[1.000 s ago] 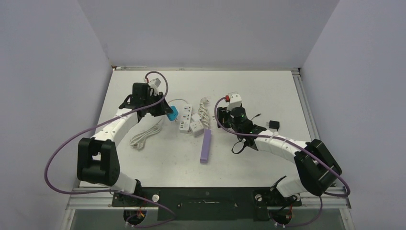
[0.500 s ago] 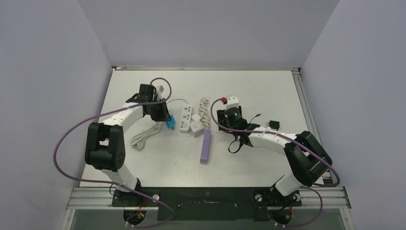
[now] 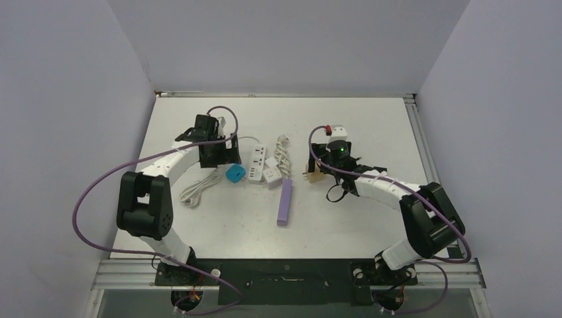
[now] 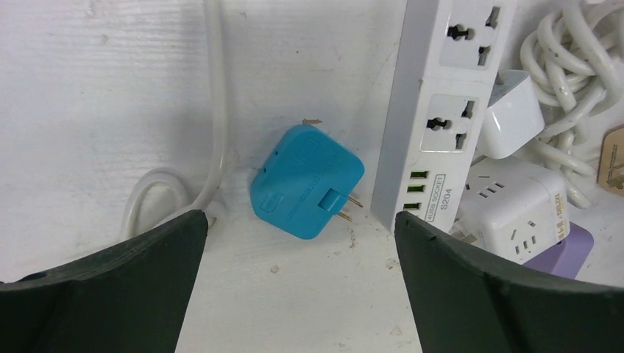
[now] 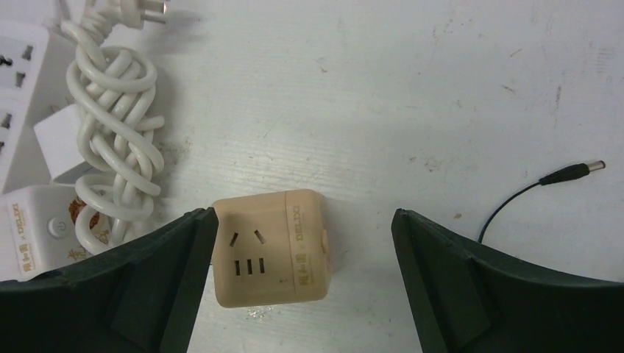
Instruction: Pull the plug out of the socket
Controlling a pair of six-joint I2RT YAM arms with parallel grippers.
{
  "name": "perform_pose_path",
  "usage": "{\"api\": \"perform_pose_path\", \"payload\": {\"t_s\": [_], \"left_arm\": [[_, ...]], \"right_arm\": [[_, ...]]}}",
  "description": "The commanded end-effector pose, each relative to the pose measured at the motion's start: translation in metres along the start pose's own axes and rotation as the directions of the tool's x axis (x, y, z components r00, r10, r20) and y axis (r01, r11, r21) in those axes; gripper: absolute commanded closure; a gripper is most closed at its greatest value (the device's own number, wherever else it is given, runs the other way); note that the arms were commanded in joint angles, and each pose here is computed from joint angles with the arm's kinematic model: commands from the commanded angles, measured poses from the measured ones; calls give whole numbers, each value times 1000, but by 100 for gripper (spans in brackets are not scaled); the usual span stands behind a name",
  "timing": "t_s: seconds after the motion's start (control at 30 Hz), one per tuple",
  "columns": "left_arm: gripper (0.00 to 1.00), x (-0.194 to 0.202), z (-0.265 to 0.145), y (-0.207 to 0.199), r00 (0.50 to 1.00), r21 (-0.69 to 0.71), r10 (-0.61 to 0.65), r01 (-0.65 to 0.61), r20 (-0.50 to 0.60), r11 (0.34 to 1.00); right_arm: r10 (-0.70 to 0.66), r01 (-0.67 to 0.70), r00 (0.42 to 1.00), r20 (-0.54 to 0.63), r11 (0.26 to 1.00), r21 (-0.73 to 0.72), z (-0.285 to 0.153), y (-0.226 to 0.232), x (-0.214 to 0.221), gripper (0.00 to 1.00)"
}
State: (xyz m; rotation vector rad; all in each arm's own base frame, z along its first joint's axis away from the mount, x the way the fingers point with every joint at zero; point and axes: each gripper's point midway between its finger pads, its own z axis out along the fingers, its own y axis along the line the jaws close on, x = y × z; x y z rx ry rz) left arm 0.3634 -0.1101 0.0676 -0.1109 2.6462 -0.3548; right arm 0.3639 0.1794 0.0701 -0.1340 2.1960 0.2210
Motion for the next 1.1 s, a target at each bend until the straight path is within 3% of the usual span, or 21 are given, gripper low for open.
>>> {"api": "perform_pose_path", "payload": {"t_s": [0.0,0.1,0.17,0.33,0.43,0.57,0.7,1.07], "left_arm": [[4,-46,-42,-7,975,-11,34,-32,221,999],[4,-64,-69,-8,936,-19,35,-30,349,999],[4,-79,-100,-3,879,-43,14,7,477,999],[4,-97,-177,6,669,-85,13,75,743,994],[4,-92,-211,9,574,-119,46,91,817,989],[4,-80,-241,6,487,-170,114,72,866,983],[4,-72,-247,0,469,-199,155,45,870,979],[4,-72,-233,-11,529,-188,150,20,835,982]], "right_arm": [[108,-102,987,117,993,-59,-19,-6,-46,9],[165,-163,973,161,986,-23,-31,-34,-60,10],[198,-206,960,200,978,22,-41,-58,-69,10],[230,-303,904,361,939,162,-79,-119,-83,10],[194,-323,852,486,926,196,-108,-133,-97,10],[139,-328,797,587,917,228,-138,-144,-105,10],[120,-324,778,617,918,229,-146,-146,-105,10],[112,-303,787,606,927,222,-144,-142,-107,10]]}}
